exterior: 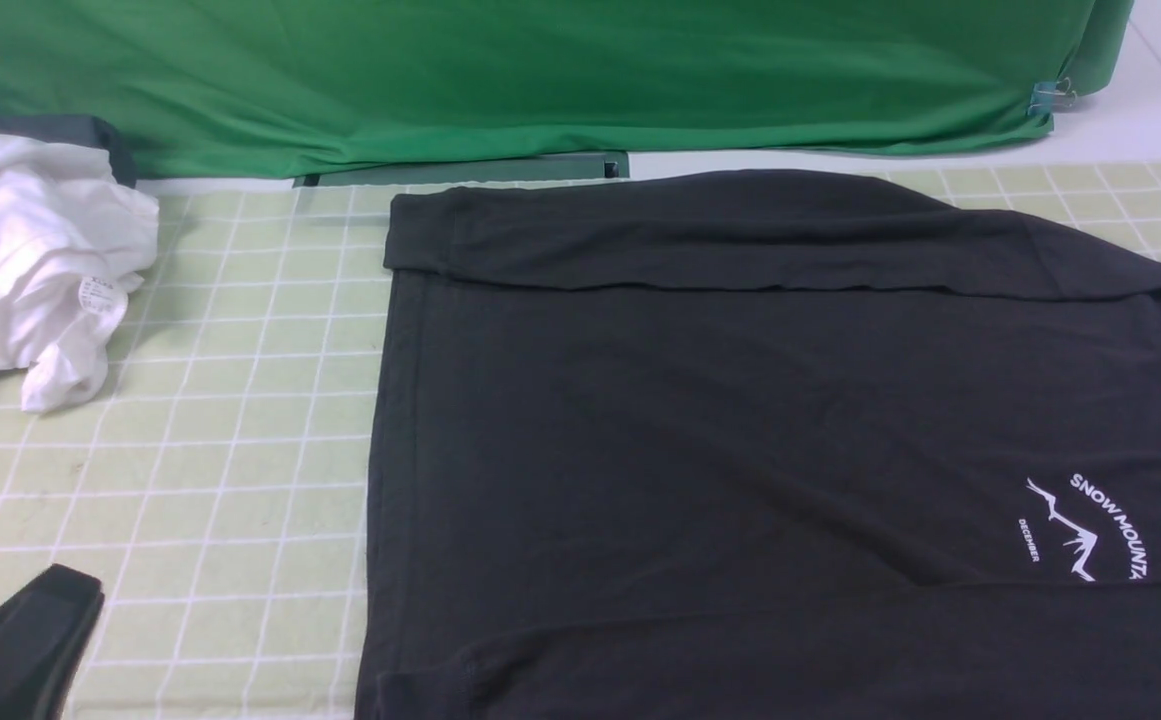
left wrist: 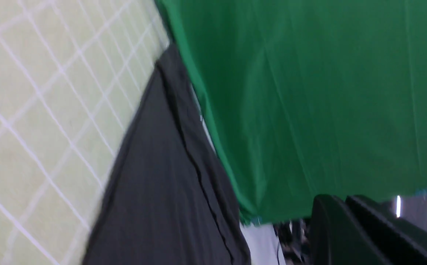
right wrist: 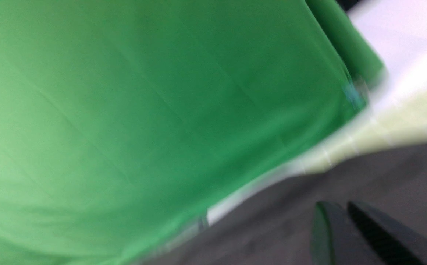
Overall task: Fold a long-sleeved shirt over a green coffee tablecloth.
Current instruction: 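Grasp the left edge of the dark T-shirt lying flat on the table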
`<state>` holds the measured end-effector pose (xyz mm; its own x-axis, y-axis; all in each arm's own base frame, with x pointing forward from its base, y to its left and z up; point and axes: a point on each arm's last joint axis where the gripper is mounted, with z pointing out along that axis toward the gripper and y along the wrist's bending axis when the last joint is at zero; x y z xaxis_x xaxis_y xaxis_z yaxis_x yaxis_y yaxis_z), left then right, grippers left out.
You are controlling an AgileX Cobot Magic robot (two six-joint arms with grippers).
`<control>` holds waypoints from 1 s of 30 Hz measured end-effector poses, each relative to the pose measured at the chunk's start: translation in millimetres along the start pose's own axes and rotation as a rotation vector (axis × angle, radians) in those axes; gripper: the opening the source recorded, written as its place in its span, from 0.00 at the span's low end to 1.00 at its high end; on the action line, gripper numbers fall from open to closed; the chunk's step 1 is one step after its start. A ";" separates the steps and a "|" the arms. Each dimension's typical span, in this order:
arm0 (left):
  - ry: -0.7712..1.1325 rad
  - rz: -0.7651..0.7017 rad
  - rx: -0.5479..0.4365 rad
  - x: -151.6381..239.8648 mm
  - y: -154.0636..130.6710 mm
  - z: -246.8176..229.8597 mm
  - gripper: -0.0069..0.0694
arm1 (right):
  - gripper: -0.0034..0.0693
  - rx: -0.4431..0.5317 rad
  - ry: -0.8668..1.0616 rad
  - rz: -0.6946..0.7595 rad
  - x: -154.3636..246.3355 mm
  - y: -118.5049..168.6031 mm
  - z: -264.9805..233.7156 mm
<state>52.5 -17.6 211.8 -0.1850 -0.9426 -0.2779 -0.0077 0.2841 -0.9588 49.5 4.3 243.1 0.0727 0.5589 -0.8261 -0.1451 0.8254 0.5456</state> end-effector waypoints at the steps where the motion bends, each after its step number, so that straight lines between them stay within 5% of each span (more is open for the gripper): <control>1: 0.003 0.007 0.023 -1.3 -9.0 -2.2 0.14 | 0.07 -0.016 -0.025 -0.041 -8.5 5.6 -1.2; 6: -0.021 0.185 0.153 -15.9 -76.4 -16.9 0.14 | 0.04 -0.069 -0.100 -0.289 -72.5 50.2 -11.2; 12: 0.418 0.509 -0.011 -13.4 -133.7 12.3 0.14 | 0.04 0.021 0.367 -0.518 -104.0 79.0 11.0; 13: 0.610 0.579 -0.070 -11.9 -138.8 29.6 0.14 | 0.04 0.049 0.547 -0.546 -101.7 79.1 20.9; 21: 1.081 0.661 -0.219 -17.1 -113.6 110.5 0.14 | 0.04 0.126 1.087 -0.565 -65.6 57.3 63.7; 30: 1.241 0.639 -0.404 14.7 -53.0 139.8 0.17 | 0.07 0.137 1.111 -0.559 -58.3 52.0 78.9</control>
<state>187.5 -71.0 250.1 -0.9755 0.0571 -0.2127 0.1684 0.8157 -0.5535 115.5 21.0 330.7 -0.7899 -0.1849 -0.5847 -0.2540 0.9665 0.0375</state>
